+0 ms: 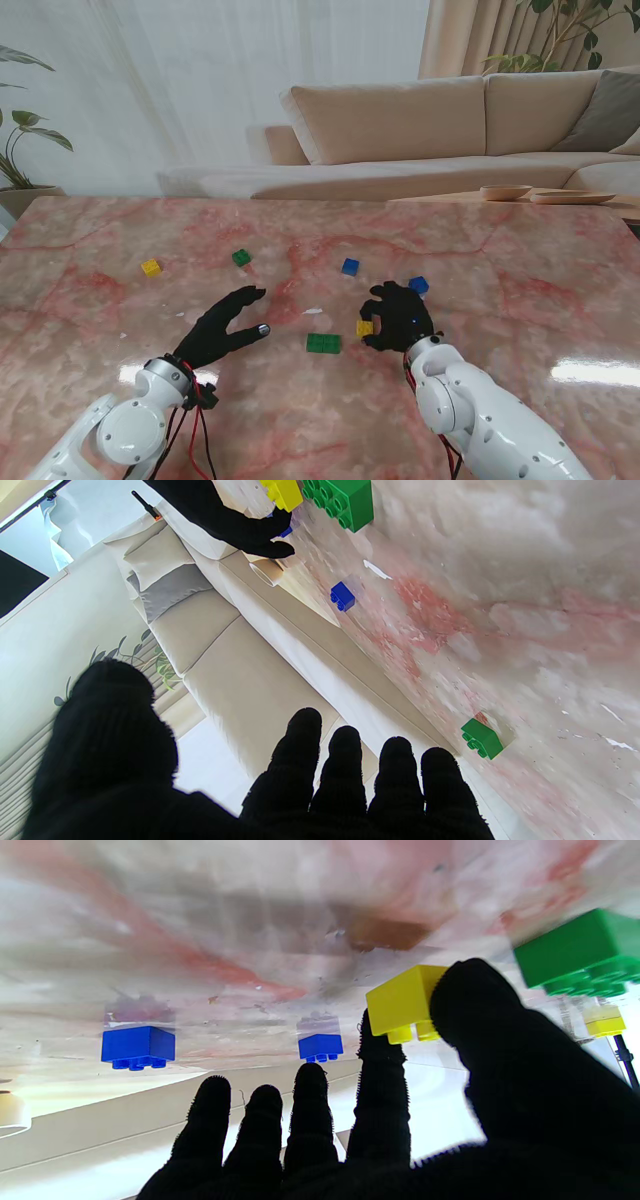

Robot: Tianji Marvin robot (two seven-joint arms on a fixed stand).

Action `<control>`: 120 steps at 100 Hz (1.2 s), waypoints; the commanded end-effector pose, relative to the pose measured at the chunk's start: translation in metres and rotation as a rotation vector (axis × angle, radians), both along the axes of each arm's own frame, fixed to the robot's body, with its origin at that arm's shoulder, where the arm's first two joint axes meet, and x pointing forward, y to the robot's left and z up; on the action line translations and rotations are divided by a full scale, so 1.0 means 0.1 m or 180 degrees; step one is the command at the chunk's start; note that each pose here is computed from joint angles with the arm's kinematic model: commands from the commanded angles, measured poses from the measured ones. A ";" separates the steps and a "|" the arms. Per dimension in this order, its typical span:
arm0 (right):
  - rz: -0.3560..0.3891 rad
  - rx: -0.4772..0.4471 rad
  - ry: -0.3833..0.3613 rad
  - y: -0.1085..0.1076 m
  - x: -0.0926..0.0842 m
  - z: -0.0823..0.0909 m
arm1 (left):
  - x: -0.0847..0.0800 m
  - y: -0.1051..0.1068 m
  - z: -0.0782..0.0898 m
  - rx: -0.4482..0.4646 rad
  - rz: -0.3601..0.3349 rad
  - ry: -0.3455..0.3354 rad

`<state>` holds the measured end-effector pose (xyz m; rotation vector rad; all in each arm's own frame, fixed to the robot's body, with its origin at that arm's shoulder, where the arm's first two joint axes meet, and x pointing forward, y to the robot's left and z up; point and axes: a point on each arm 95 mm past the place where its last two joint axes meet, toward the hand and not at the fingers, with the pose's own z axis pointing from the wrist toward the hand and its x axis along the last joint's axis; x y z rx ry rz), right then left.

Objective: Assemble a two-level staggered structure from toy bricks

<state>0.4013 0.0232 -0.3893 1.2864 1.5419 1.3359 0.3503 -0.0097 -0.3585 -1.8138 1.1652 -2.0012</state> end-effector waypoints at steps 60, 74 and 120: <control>0.0142 0.0063 0.0124 0.25 -0.16 -0.23 | -0.04 0.02 -0.03 0.0014 0.0015 0.0003; 0.0156 0.0068 0.0122 0.26 -0.16 -0.23 | -0.05 0.03 -0.03 0.0022 0.0018 0.0012; 0.0194 0.0055 0.0139 0.25 -0.22 -0.24 | -0.05 0.01 -0.02 0.0022 0.0005 -0.0002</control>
